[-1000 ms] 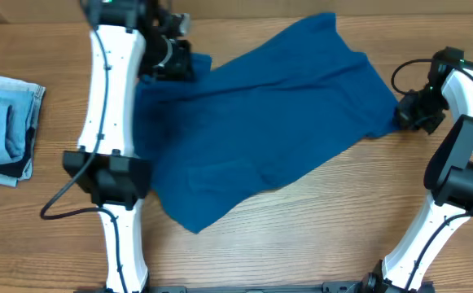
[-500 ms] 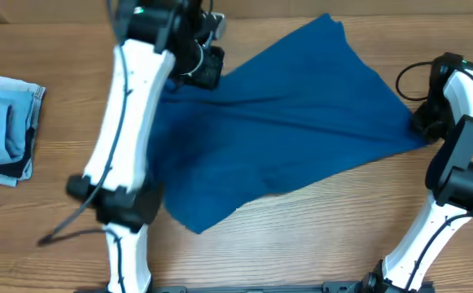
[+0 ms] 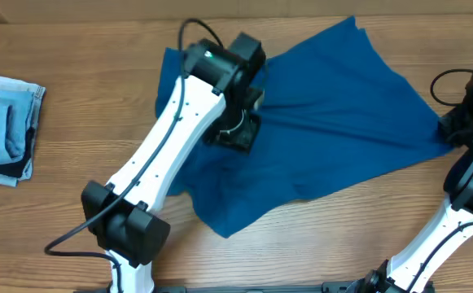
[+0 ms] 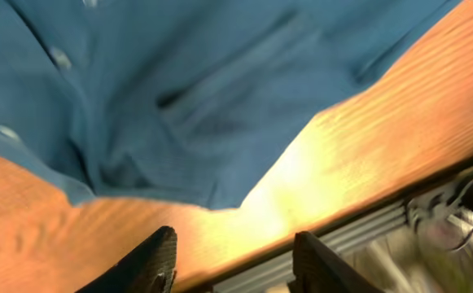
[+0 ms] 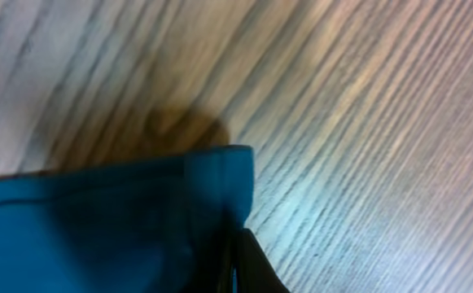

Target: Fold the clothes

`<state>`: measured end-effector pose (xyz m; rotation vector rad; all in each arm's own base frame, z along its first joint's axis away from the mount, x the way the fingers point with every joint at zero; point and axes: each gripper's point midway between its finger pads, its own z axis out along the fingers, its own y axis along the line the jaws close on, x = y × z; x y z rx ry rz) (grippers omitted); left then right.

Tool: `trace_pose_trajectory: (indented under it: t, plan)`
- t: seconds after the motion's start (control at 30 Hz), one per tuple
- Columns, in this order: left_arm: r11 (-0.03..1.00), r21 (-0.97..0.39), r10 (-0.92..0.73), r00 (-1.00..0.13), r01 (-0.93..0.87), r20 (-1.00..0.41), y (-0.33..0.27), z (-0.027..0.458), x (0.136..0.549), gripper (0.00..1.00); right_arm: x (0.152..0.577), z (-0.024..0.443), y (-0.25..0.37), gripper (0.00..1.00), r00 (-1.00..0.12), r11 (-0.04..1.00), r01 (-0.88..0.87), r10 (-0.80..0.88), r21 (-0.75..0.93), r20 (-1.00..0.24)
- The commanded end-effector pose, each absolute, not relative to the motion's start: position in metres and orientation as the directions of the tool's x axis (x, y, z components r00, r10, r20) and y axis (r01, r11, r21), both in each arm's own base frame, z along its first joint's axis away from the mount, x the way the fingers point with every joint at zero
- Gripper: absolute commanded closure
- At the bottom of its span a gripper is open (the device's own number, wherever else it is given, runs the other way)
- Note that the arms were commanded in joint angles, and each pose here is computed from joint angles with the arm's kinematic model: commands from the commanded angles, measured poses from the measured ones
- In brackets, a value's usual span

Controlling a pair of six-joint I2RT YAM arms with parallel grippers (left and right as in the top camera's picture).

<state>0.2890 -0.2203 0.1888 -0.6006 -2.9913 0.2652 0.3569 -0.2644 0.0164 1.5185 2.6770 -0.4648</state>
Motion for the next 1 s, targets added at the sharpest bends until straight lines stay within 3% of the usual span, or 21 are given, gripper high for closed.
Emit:
trace_pose_trajectory:
  t: [0.0,0.13,0.27,0.43,0.57,0.83,0.97]
  plan:
    - [0.916,-0.238,0.371,-0.908,0.324,0.195,-0.221,0.144,0.261,0.48,0.363,0.015,-0.260,0.96,-0.518,0.484,0.850,0.839,-0.209,-0.165]
    - [0.921,-0.305,0.347,-0.864,0.242,0.364,-0.221,0.108,0.220,0.53,0.363,0.015,-0.260,0.96,-0.518,0.484,0.850,0.839,-0.208,-0.166]
    - [0.962,-0.223,0.246,-0.845,0.155,0.474,-0.212,0.087,0.194,0.58,0.364,0.014,-0.260,0.96,-0.518,0.485,0.850,0.840,-0.204,-0.164]
    - [0.985,-0.074,0.174,-0.874,0.158,0.453,-0.194,0.047,0.189,0.51,0.367,0.013,-0.255,0.96,-0.516,0.491,0.853,0.843,-0.175,-0.150]
    - [0.990,-0.043,0.142,-0.868,0.138,0.475,-0.179,0.013,0.170,0.62,0.368,0.012,-0.253,0.96,-0.516,0.494,0.854,0.845,-0.163,-0.143]
    - [0.989,-0.031,0.138,-0.862,0.141,0.488,-0.165,-0.014,0.152,0.58,0.369,0.012,-0.251,0.96,-0.515,0.497,0.855,0.847,-0.147,-0.134]
    - [0.989,-0.035,0.143,-0.871,0.144,0.470,-0.165,-0.018,0.155,0.66,0.370,0.012,-0.251,0.96,-0.515,0.497,0.856,0.847,-0.146,-0.135]
